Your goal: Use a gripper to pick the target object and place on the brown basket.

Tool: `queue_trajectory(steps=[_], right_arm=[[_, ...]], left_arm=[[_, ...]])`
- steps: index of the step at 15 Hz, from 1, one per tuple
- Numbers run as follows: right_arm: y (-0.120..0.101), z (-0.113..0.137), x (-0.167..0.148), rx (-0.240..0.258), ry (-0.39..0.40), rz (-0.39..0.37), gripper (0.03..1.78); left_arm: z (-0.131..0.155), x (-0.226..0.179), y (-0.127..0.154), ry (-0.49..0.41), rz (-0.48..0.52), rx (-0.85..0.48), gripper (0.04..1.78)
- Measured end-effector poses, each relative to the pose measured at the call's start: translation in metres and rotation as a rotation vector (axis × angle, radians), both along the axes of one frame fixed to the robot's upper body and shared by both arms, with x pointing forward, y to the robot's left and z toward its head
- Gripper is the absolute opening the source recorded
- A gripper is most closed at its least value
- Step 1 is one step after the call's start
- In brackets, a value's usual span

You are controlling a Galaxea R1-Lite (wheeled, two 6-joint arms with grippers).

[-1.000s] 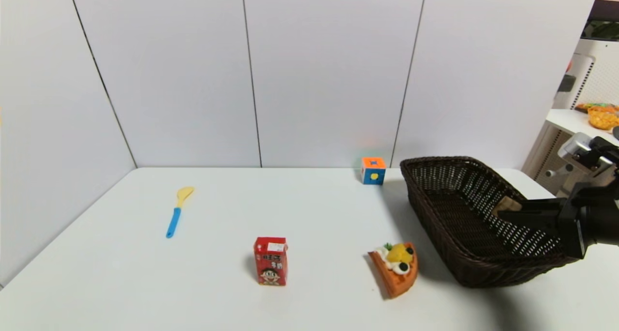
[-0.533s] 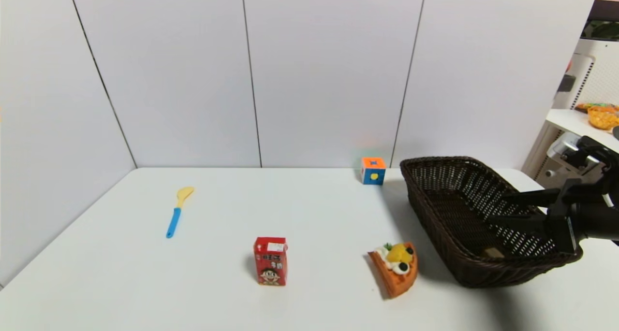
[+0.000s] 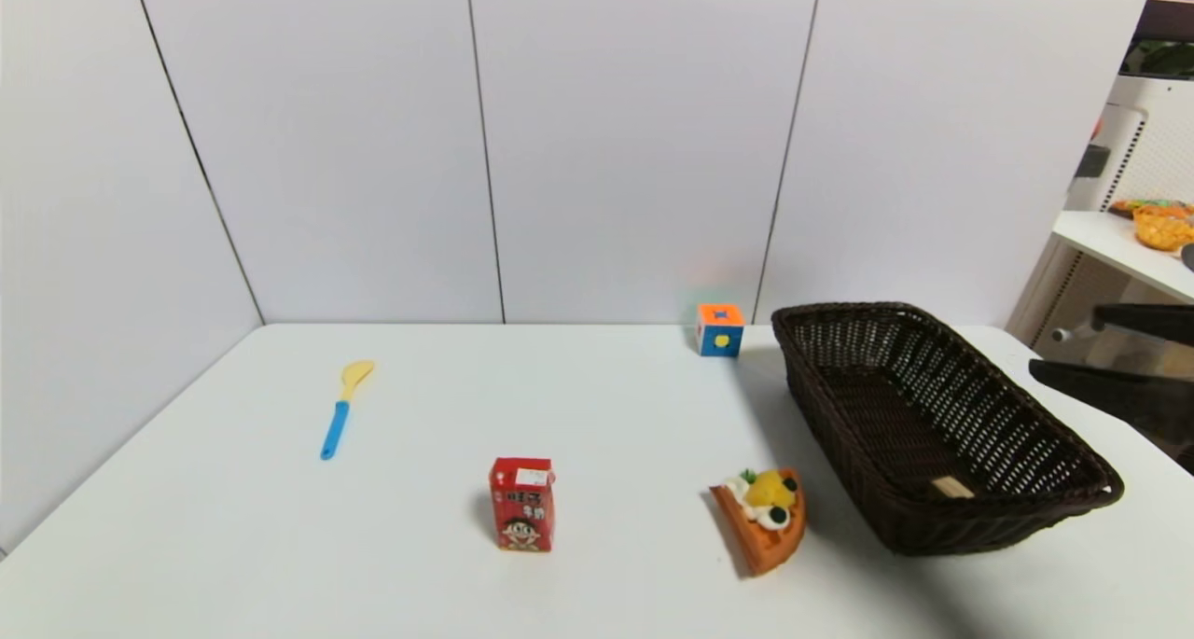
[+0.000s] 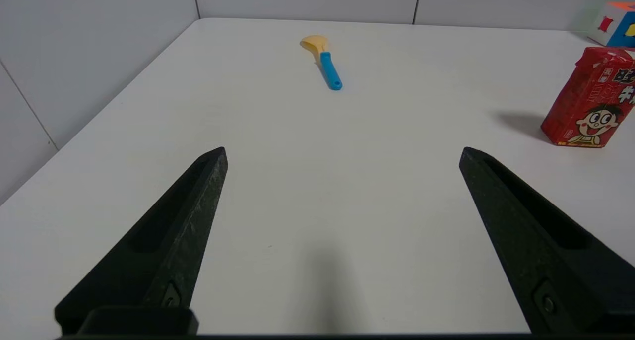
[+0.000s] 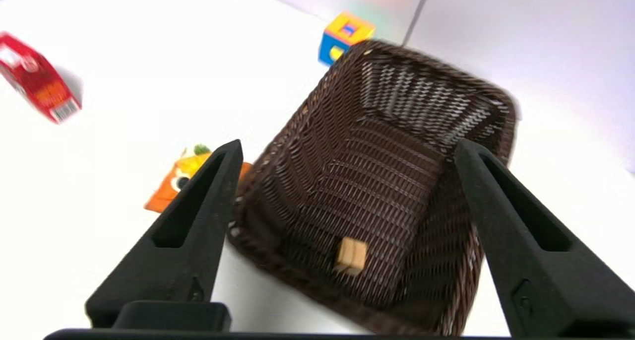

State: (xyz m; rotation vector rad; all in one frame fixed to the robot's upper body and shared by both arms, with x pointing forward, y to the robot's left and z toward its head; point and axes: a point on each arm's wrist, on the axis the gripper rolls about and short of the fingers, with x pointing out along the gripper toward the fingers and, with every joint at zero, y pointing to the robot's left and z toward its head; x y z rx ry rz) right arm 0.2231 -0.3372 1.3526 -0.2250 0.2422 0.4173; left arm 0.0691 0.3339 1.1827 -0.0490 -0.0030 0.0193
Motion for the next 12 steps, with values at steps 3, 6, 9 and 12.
queue_trajectory(steps=[3,6,9,12], right_arm=[[0.007,-0.027,-0.063,-0.036,-0.031,-0.139,1.57],[0.003,-0.077,-0.107,-0.058,-0.029,-0.26,1.62],[0.001,-0.128,-0.13,-0.024,-0.019,-0.342,1.65],[0.0,-0.155,-0.138,0.057,-0.099,-0.39,1.67]], left_arm=[[0.0,0.0,0.0,0.0,0.0,0.0,1.69],[0.0,0.0,0.0,0.0,0.0,0.0,1.69],[0.0,0.0,0.0,0.0,0.0,0.0,1.69],[0.0,0.0,0.0,0.0,0.0,0.0,1.69]])
